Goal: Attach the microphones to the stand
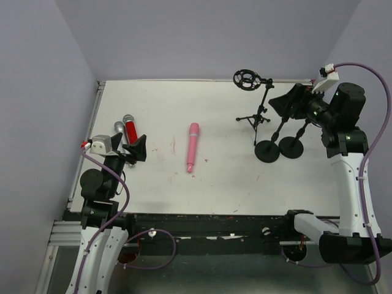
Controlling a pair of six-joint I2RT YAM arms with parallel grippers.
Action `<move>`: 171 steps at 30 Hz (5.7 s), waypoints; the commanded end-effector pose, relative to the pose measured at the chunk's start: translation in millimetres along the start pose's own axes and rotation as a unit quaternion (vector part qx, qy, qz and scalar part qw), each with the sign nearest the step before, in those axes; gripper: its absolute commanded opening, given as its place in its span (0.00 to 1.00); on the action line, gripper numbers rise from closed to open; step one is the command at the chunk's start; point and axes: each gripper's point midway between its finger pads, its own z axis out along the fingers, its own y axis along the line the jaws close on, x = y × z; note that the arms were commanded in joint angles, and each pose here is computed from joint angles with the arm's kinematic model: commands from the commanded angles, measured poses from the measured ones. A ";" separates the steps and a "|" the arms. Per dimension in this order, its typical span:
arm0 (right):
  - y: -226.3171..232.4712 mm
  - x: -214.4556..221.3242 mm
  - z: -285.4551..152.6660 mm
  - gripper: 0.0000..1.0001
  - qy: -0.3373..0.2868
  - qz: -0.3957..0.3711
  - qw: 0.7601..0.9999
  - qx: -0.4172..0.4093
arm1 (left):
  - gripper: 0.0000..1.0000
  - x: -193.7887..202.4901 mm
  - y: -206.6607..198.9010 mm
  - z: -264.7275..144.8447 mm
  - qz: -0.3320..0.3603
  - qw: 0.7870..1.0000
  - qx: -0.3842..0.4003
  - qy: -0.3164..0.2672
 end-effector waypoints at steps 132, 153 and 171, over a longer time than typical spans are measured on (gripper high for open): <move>100.0 160.6 143.5 0.16 0.129 -0.258 0.859 -0.423 | 0.99 13.6 -30.9 11.0 0.015 0.994 0.095 0.047; 84.3 119.5 96.2 1.00 0.117 -0.316 0.892 -0.301 | 0.99 59.2 -46.9 27.0 -0.127 0.971 0.109 0.172; 108.2 143.9 4.1 1.00 0.134 -0.349 0.836 -0.403 | 0.96 223.7 -78.5 31.1 -0.094 0.875 -0.052 0.472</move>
